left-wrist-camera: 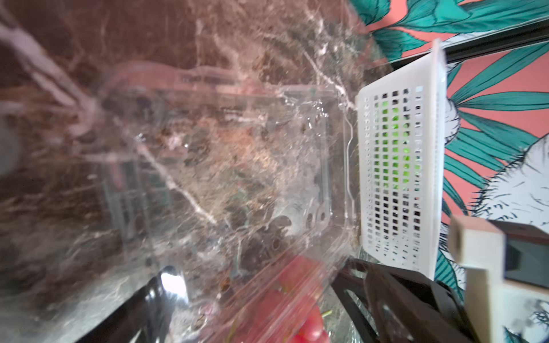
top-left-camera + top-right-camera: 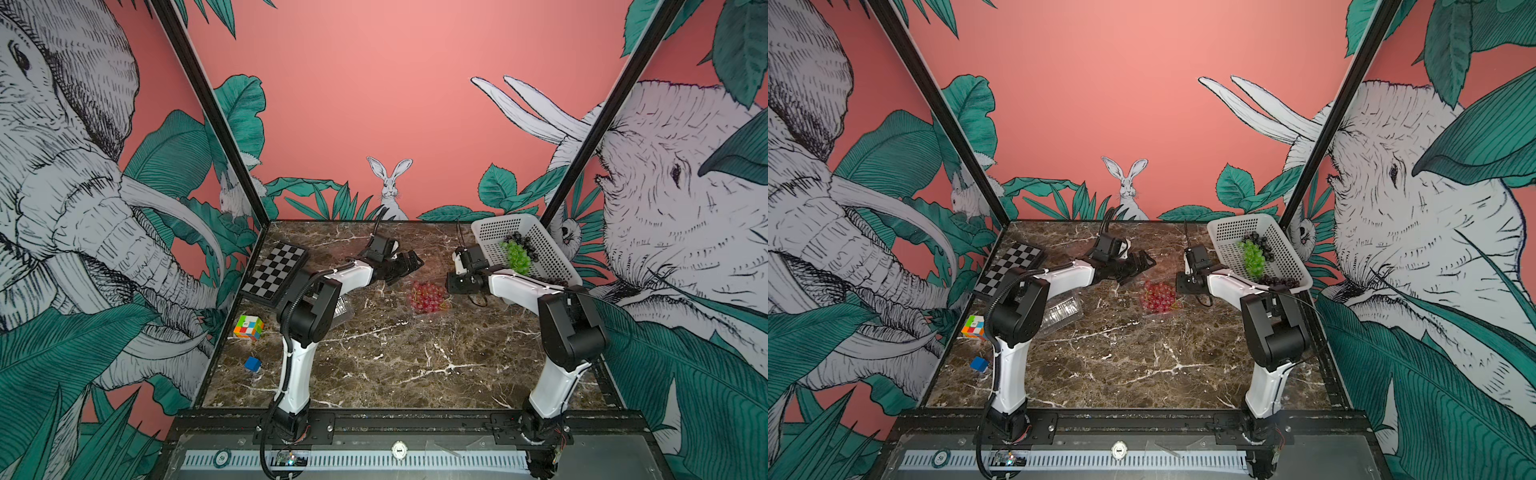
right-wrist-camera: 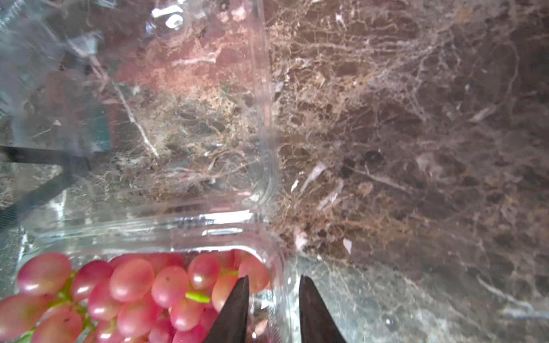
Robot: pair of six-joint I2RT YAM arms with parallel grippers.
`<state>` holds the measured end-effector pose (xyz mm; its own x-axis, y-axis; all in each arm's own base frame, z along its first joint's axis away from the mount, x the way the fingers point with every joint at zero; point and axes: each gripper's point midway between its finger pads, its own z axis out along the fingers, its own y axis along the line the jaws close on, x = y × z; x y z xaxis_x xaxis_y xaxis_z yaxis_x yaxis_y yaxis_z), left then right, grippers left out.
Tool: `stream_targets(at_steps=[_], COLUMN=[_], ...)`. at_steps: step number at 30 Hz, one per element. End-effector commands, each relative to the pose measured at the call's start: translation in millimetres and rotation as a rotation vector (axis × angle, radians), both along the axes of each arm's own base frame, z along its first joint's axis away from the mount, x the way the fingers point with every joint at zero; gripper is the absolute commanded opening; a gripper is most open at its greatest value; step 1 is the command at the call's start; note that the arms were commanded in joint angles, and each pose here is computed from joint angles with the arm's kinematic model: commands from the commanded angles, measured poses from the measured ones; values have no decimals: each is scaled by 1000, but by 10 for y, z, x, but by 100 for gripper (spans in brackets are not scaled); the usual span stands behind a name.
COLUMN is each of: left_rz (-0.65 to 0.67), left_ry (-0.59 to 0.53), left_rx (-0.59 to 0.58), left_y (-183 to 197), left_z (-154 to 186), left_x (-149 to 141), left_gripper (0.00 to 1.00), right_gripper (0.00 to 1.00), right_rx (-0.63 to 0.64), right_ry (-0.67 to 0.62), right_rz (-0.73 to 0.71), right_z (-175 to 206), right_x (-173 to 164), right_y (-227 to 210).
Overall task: Pack grapes into containers
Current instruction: Close the packing box at the center of the board.
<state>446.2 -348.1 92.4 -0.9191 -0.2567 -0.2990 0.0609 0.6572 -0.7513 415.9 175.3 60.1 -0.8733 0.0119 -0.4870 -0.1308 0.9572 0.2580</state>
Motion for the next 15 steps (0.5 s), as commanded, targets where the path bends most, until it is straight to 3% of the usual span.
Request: stream_targets(at_steps=[1,12,15], left_rz=[0,-6,-3], left_ry=[-92,-199,-208], left_rx=[-47,-46,-49], left_y=[-76,-23,7], left_z=[273,558,615], left_x=[135,208,238], left_gripper=[99,100,100], right_gripper=[28,29,34], right_rx=[4,41,59], right_ry=[-15,-25,-27], right_rz=[10,13,7], right_z=[19,105,160], right_x=[99,256,280], right_y=[6,63,72])
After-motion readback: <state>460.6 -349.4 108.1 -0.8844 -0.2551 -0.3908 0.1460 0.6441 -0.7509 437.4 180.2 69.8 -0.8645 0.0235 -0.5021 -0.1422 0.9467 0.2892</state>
